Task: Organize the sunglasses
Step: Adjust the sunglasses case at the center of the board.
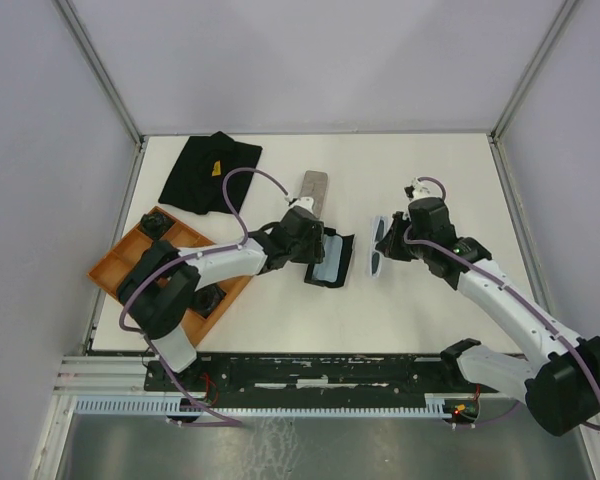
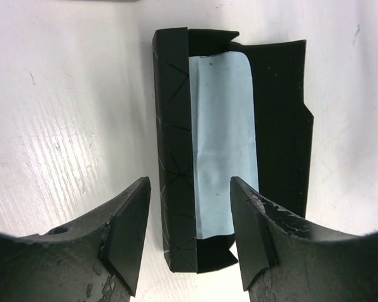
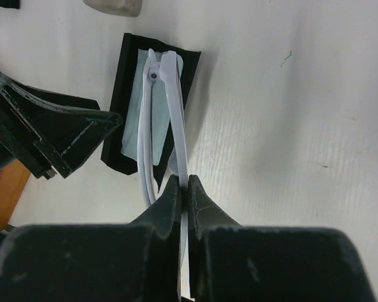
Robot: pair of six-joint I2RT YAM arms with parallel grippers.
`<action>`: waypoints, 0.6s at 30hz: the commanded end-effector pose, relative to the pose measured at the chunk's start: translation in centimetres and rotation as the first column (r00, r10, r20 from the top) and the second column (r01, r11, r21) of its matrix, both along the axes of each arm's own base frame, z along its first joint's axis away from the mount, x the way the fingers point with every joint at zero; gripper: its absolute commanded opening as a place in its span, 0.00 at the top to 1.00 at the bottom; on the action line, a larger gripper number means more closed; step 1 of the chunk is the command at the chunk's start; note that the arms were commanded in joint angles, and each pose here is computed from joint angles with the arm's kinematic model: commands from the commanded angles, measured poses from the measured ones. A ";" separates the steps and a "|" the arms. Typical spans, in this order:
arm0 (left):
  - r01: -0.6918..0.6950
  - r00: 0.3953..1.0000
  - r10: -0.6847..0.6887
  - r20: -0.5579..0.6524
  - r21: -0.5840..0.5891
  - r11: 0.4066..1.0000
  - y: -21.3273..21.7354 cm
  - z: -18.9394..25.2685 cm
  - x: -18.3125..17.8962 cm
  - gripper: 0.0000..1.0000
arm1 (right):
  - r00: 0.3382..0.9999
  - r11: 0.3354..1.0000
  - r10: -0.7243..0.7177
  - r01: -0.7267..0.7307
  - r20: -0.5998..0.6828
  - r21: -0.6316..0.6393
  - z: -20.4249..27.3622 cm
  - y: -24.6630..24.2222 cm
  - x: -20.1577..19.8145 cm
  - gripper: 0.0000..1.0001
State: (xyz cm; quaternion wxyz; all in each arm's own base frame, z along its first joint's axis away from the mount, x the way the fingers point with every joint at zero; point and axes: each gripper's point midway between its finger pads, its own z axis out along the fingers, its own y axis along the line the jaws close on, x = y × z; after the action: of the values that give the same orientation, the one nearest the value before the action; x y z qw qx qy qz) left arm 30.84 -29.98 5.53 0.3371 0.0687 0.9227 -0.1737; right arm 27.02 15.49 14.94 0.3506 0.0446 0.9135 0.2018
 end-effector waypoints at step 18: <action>-0.050 0.994 0.060 0.089 -0.110 0.993 3.8 2.1 0.8 0.55 | 0.997 0.919 0.025 0.004 -0.070 0.394 -2.3 8.7 5.7 1.00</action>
State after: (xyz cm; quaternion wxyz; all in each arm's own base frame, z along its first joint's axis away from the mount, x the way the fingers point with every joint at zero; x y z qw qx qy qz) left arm 31.17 -26.28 7.90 0.3763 0.0313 0.9001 -0.2174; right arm 31.08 22.22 11.64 0.2913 0.1013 0.8904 0.3349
